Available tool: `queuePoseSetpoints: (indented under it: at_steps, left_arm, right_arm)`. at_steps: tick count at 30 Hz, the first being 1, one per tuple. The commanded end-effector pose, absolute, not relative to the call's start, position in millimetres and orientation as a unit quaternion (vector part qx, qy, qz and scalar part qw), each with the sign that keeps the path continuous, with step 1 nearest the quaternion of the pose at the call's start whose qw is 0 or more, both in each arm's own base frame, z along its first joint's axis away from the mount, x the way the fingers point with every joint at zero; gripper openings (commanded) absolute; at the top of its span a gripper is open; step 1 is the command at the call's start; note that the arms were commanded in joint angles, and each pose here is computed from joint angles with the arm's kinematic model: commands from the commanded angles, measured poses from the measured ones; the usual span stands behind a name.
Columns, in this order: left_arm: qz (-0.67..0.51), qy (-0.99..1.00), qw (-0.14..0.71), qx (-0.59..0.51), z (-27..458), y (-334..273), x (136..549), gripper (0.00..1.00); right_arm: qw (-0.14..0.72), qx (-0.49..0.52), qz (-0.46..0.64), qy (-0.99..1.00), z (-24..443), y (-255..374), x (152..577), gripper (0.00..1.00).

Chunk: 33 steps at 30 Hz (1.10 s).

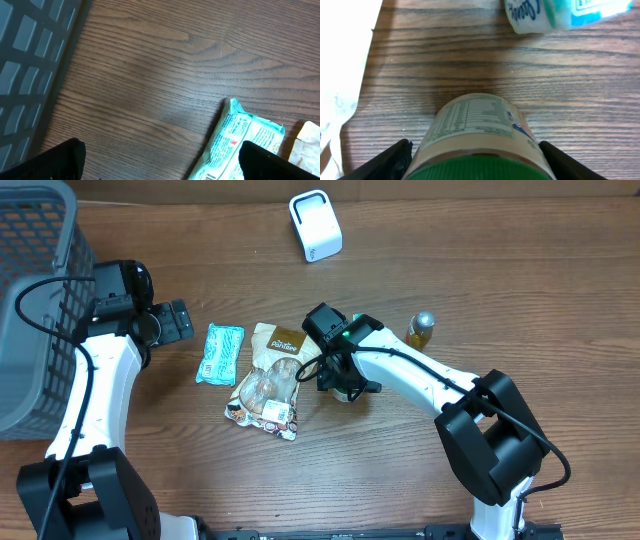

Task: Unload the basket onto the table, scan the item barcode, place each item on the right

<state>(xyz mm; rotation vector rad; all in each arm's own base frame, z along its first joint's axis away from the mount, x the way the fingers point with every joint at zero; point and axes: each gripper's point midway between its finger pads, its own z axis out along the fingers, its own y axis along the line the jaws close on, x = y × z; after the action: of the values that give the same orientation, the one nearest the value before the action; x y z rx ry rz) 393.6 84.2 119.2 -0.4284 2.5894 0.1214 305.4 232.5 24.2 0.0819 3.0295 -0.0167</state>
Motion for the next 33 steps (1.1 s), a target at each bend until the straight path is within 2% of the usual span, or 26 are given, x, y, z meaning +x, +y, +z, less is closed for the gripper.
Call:
queuePoseSetpoints:
  at_steps: [1, 8, 16, 18, 23, 28, 33]
  left_arm:
    - [0.048, 0.949, 0.272, -0.149, 133, 83, 400, 1.0]
    - [0.048, 0.949, 0.272, -0.149, 133, 83, 399, 1.0]
    - [0.048, 0.949, 0.272, -0.15, 133, 83, 399, 1.0]
    - [0.048, 0.949, 0.272, -0.15, 133, 83, 399, 1.0]
    - [0.048, 0.949, 0.272, -0.15, 133, 83, 399, 1.0]
    - [0.048, 0.949, 0.272, -0.15, 133, 83, 399, 1.0]
    - [0.048, 0.949, 0.272, -0.15, 133, 83, 399, 0.99]
  right_arm:
    - [0.05, 0.039, -0.004, 0.998, 20, 232, 305, 0.72]
    - [0.043, 0.035, -0.011, 0.998, 20, 229, 301, 0.61]
    - [0.034, -0.034, -0.019, 0.999, 19, 227, 298, 0.61]
    - [0.03, -0.06, -0.023, 0.997, 19, 225, 296, 0.62]
    - [0.028, -0.041, -0.024, 0.999, 19, 224, 295, 0.75]
    - [0.03, 0.005, -0.022, 0.999, 19, 224, 295, 0.77]
    - [0.026, 0.008, -0.02, 0.999, 19, 225, 293, 0.76]
